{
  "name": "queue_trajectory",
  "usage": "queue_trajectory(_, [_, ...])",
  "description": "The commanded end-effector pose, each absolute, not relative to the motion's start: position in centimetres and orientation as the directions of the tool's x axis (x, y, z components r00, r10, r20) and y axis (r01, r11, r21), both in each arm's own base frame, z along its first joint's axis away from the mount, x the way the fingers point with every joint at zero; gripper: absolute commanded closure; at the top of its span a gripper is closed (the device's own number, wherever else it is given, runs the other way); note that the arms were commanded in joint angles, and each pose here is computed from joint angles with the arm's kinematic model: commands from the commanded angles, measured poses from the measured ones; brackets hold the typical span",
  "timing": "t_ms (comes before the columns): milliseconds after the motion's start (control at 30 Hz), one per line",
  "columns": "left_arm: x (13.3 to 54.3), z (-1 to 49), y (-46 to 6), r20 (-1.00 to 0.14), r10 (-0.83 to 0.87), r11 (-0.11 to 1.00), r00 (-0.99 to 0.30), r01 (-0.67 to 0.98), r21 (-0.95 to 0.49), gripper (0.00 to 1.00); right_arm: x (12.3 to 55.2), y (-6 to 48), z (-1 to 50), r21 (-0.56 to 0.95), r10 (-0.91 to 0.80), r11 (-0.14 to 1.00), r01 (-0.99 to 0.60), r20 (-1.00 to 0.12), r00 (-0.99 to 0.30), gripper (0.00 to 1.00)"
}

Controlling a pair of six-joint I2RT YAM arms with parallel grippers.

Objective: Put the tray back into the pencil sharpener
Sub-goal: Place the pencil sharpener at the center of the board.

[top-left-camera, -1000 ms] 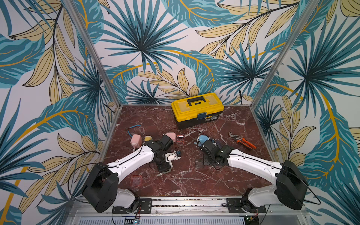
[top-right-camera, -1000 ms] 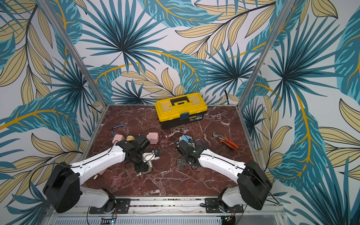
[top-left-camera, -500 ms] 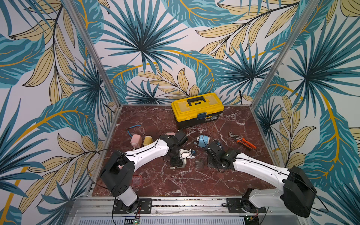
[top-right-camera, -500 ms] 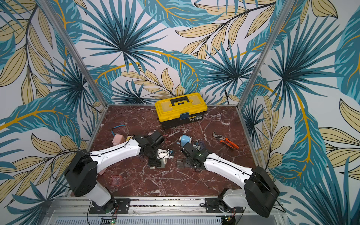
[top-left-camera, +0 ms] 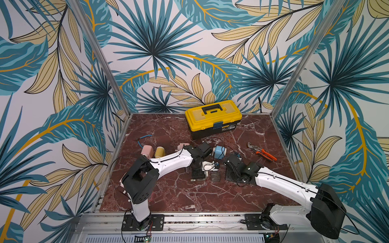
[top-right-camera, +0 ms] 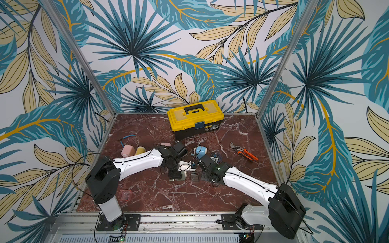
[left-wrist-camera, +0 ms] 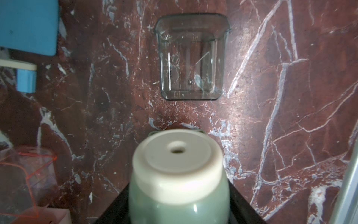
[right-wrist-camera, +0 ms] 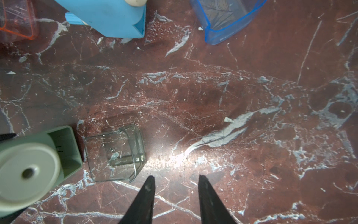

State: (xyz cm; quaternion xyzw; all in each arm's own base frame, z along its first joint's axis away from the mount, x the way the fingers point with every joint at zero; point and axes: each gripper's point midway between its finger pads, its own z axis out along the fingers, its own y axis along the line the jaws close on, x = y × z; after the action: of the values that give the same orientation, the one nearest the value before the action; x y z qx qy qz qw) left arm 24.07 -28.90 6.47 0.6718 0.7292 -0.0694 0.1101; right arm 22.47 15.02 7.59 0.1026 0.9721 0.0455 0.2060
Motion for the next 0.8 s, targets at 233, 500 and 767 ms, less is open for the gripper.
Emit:
queue_trajectory(233, [25.0, 8.0, -28.9, -0.335, 0.929, 0.168, -0.159, 0.986, -0.002, 0.20, 22.2, 14.2, 7.0, 0.106, 0.219, 0.975, 0.193, -0.383, -0.898, 0.60])
queue_trajectory(500, [24.6, 8.9, -27.8, -0.445, 0.876, 0.191, -0.189, 0.981, -0.041, 0.19, 23.4, 17.1, 6.9, 0.185, 0.172, 0.977, 0.109, -0.372, -0.912, 0.59])
queue_trajectory(767, [24.9, 8.7, -28.3, -0.541, 0.810, 0.252, -0.224, 0.967, -0.023, 0.20, 24.1, 18.3, 6.0, 0.205, 0.166, 0.974, 0.097, -0.350, -0.922, 0.59])
